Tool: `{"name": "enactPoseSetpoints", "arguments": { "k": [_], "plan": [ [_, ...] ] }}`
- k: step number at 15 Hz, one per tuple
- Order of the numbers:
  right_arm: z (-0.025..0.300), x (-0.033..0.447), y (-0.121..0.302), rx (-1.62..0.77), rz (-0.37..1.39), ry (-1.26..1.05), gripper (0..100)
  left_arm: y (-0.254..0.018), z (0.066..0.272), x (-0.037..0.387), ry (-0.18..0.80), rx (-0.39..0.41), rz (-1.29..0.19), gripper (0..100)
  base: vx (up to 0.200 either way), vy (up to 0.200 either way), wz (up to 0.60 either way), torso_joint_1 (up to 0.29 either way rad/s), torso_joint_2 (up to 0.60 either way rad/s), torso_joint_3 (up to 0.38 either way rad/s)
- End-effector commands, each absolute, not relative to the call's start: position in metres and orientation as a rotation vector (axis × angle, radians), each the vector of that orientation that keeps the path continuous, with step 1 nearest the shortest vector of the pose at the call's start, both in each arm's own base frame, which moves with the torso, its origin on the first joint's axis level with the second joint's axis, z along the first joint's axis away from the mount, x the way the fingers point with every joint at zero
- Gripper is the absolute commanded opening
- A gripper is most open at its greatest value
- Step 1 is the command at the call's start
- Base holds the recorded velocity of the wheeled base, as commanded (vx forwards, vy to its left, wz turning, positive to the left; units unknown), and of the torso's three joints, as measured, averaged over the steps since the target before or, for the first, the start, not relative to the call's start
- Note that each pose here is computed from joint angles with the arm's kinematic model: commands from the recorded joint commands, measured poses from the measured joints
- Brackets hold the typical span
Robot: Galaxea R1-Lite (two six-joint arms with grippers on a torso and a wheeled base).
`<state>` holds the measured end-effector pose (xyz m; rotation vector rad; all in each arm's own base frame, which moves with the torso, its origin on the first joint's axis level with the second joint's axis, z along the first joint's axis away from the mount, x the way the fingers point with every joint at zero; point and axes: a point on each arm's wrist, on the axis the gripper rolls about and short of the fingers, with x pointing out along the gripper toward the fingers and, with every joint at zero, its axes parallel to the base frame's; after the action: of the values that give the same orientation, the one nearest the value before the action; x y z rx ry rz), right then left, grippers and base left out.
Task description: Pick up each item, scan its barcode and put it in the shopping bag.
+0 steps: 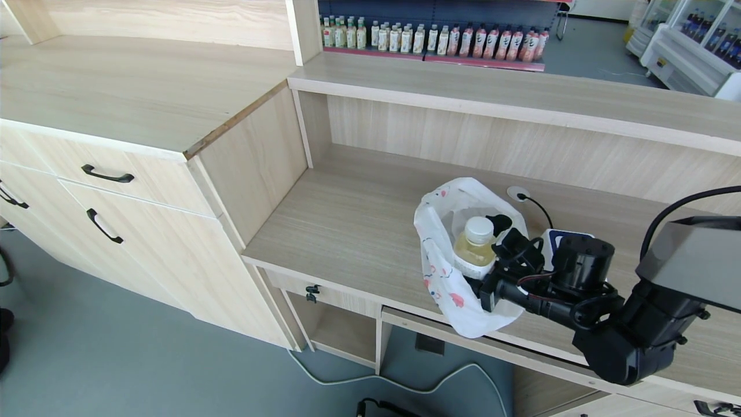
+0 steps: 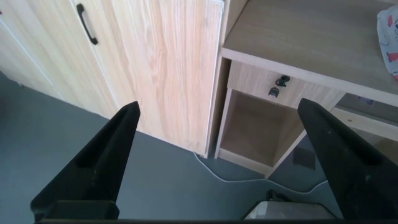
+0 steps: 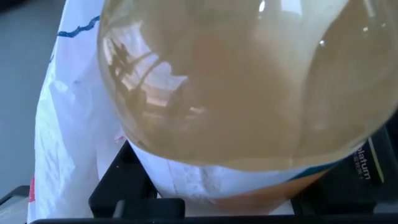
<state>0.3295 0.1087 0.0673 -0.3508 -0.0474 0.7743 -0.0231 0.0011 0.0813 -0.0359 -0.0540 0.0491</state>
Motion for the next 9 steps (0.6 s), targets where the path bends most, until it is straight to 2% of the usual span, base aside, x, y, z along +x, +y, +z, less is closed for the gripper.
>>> {"name": "enactPoseSetpoints", "arguments": {
  "k": [1, 6, 7, 9],
  "plan": [
    [0.0581, 0.3316, 0.1069, -0.350, 0.772, -0.024, 0, 0.0011, 0.0812, -0.0231, -0.055, -0.037, 0.050, 100, 0.000, 0.000, 0.00, 0.000, 0.00, 0.000],
    [0.0557, 0.3337, 0.1042, -0.352, 0.763, -0.020, 0, 0.0011, 0.0812, -0.0231, -0.055, -0.037, 0.050, 100, 0.000, 0.000, 0.00, 0.000, 0.00, 0.000],
    [0.0544, 0.3334, 0.1024, -0.355, 0.762, -0.015, 100, 0.0011, 0.0812, -0.0231, -0.055, -0.037, 0.050, 100, 0.000, 0.000, 0.00, 0.000, 0.00, 0.000],
    [0.0552, 0.3332, 0.1013, -0.361, 0.758, -0.019, 100, 0.0011, 0.0812, -0.0231, -0.055, -0.037, 0.050, 100, 0.000, 0.000, 0.00, 0.000, 0.00, 0.000]
  ]
}}
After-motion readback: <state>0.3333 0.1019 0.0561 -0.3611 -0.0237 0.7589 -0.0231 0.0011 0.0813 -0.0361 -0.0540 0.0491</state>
